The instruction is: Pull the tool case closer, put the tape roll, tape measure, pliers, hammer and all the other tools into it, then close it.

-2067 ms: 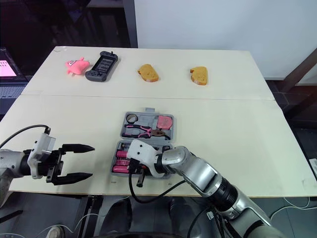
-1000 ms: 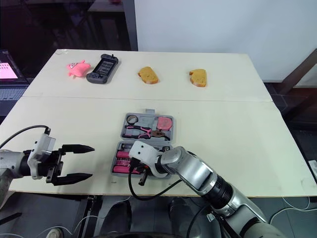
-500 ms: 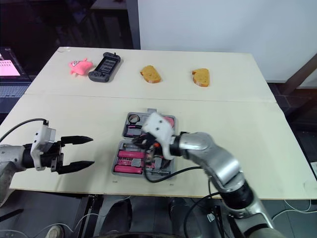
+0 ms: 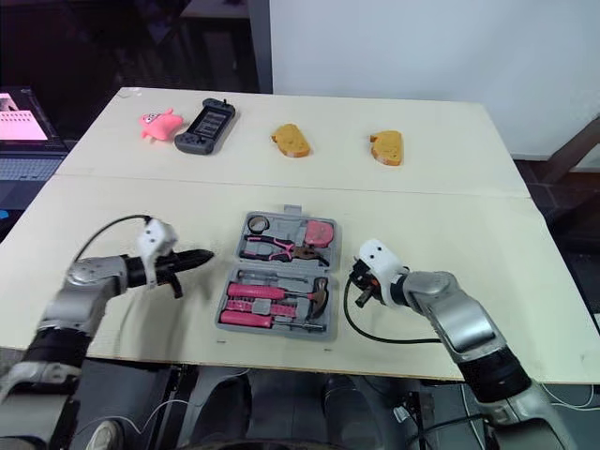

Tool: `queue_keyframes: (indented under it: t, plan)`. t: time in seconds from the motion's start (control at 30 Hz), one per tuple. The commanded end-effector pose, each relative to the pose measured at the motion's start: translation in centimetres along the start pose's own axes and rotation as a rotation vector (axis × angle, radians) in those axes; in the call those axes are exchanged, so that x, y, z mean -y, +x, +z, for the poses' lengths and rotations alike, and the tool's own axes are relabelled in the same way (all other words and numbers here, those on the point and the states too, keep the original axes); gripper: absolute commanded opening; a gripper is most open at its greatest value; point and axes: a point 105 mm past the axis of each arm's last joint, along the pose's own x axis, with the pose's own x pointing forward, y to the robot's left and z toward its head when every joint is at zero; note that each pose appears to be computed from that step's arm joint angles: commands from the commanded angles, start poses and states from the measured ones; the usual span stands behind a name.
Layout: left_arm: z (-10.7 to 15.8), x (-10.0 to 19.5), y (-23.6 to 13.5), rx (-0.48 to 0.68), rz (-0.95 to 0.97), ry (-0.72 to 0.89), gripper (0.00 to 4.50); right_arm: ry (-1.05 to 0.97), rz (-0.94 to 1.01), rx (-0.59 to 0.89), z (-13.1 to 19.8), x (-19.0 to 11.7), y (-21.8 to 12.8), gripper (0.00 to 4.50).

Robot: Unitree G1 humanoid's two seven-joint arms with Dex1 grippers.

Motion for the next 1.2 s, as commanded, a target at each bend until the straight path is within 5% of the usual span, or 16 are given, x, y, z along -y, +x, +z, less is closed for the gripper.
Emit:
queue_keyframes:
  t: [0.03, 0.4, 1.2]
  plan:
    - [-0.1, 0.4, 1.5, -0.050, -0.041, 0.066, 0.04, -0.014, 0.026, -0.030, -0.2, -1.2, 1.7, 0.00]
    - [0.9, 3.7, 4.4, -0.051, -0.226, 0.146, 0.04, -0.046, 0.149, 0.010, 2.4, -5.6, 3.5, 0.00]
    - [-1.0, 7.1, 1.2, -0.071, -0.255, 0.091, 0.04, -0.092, 0.268, 0.004, 2.7, -11.0, 1.8, 0.00]
